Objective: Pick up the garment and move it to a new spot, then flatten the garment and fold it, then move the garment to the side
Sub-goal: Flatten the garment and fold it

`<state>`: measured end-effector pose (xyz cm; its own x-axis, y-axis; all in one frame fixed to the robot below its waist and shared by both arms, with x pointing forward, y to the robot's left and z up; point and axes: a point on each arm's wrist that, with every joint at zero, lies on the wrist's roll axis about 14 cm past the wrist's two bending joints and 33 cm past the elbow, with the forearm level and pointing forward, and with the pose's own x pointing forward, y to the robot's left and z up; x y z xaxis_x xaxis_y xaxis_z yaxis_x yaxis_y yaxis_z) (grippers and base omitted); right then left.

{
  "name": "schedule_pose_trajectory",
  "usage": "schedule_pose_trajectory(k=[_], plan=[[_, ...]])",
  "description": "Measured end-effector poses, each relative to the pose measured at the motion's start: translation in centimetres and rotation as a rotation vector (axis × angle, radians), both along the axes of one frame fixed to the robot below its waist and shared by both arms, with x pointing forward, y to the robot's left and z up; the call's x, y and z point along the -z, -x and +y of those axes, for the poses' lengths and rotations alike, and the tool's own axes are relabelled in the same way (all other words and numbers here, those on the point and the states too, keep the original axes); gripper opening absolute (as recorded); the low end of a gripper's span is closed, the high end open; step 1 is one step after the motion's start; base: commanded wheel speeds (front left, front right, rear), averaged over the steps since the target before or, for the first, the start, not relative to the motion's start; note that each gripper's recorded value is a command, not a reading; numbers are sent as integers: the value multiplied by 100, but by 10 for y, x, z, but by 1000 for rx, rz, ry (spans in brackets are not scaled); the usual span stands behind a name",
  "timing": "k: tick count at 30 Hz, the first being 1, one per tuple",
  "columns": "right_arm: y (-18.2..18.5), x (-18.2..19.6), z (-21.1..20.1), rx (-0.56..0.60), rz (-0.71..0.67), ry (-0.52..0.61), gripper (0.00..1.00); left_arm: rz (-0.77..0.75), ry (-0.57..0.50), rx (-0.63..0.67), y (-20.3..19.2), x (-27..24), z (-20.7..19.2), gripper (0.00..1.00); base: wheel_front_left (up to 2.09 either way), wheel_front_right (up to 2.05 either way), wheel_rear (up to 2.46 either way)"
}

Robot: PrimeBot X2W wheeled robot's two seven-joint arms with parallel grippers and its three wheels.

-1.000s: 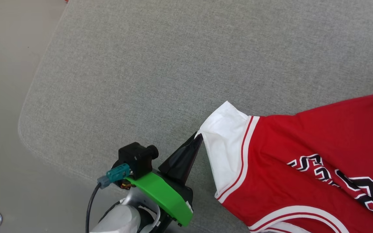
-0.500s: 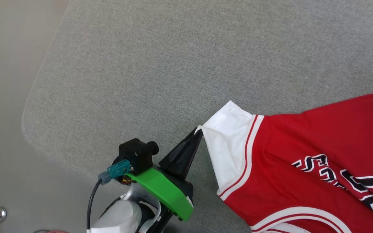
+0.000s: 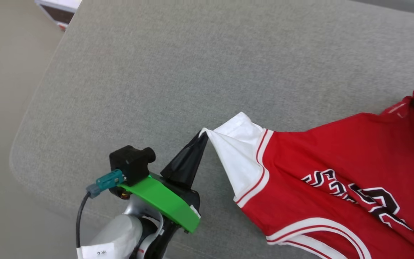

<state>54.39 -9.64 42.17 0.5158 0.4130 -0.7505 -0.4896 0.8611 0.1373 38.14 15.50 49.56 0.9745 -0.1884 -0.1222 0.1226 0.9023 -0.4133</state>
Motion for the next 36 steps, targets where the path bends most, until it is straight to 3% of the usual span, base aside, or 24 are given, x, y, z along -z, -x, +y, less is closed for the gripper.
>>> schedule_pose_trajectory(k=[7,14,24,36], plan=[[5,-53,-17,53,-181,-68,0,-128,-30,19,-7,-42,5,0,0,0,0],[20,-127,-41,116,-391,-149,0,-318,-66,52,-18,-116,0,0,0,0,0],[64,-200,-83,202,-598,-184,0,-548,-67,39,-19,-203,-3,0,0,0,0],[121,-282,-110,255,-864,-208,0,-837,-8,38,7,-303,-19,0,0,0,0]])
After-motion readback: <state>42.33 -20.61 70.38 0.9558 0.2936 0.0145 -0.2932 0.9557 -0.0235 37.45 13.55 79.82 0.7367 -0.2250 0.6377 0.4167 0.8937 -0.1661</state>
